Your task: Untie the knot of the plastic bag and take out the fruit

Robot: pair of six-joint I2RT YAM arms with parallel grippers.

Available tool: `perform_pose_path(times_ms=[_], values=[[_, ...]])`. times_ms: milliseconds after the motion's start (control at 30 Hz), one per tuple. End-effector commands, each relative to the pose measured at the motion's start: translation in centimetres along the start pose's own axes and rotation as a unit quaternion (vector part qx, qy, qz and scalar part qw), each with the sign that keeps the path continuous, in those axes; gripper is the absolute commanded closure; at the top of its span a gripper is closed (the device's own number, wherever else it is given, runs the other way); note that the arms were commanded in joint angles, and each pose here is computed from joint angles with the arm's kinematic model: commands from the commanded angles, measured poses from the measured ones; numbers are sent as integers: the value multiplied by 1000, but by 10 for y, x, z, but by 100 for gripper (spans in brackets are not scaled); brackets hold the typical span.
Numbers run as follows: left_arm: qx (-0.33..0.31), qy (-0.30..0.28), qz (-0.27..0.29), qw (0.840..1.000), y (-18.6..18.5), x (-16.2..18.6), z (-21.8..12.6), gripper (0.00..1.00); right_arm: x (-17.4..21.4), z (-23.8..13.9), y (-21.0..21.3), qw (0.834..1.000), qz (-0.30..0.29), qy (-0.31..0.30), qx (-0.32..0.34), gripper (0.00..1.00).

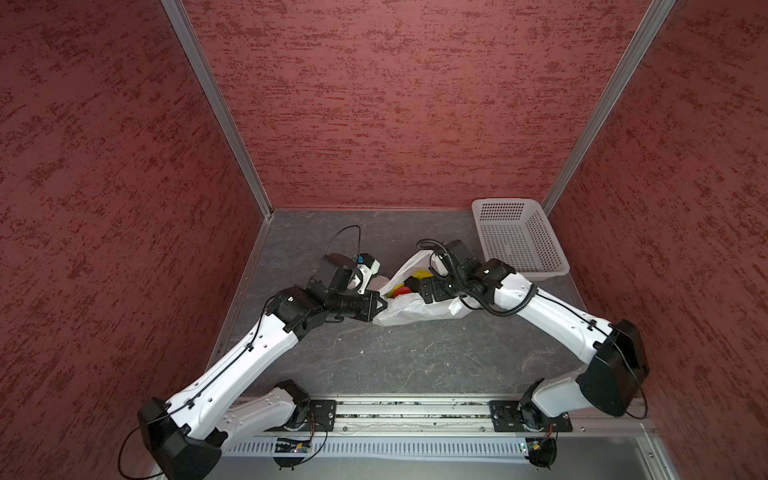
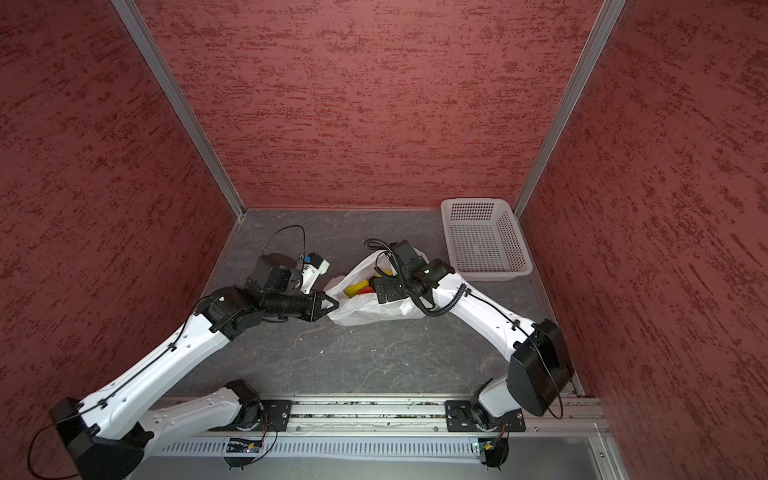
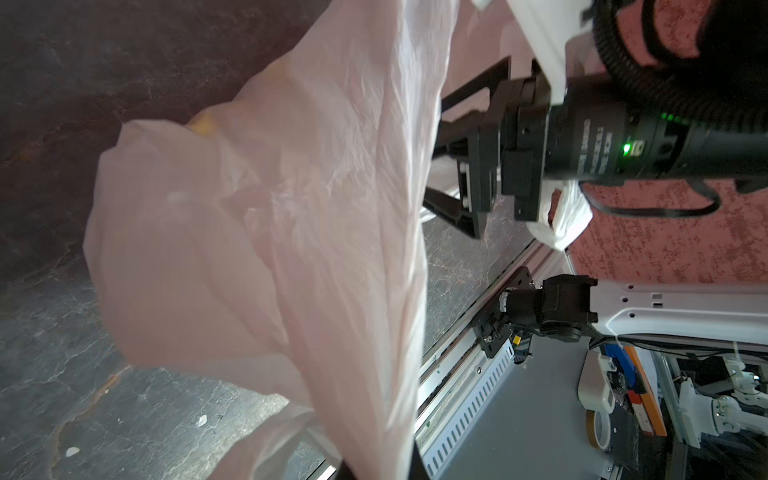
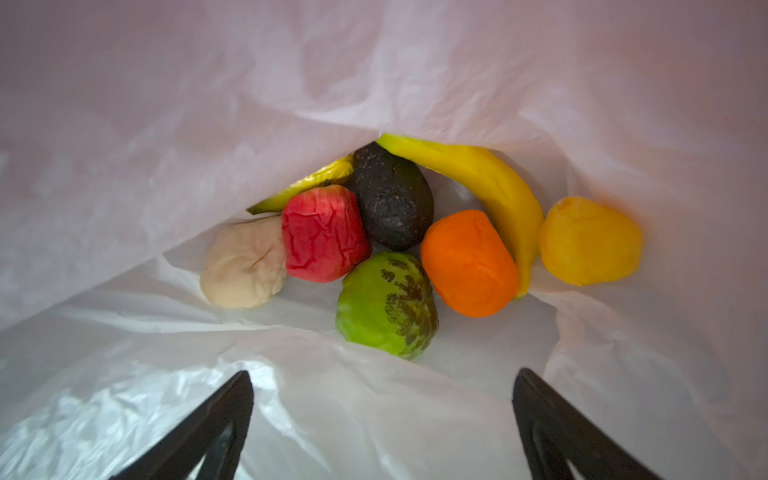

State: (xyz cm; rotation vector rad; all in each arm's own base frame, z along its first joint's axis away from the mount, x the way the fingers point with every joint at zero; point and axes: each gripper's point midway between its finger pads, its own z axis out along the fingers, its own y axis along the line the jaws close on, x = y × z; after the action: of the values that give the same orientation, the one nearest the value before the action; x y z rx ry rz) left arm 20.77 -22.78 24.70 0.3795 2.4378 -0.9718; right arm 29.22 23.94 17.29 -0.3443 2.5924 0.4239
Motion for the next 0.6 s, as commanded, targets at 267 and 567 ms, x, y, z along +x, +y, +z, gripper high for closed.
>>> perform_pose_path(times_ms=[267,567], values=[[47,-43,-10,998,-20,-34,-3,100,12,17,21,1000,23,-11,4,2],[57,-60,-71,994,-20,-63,1,100,102,18,19,999,-10,9,29,2]])
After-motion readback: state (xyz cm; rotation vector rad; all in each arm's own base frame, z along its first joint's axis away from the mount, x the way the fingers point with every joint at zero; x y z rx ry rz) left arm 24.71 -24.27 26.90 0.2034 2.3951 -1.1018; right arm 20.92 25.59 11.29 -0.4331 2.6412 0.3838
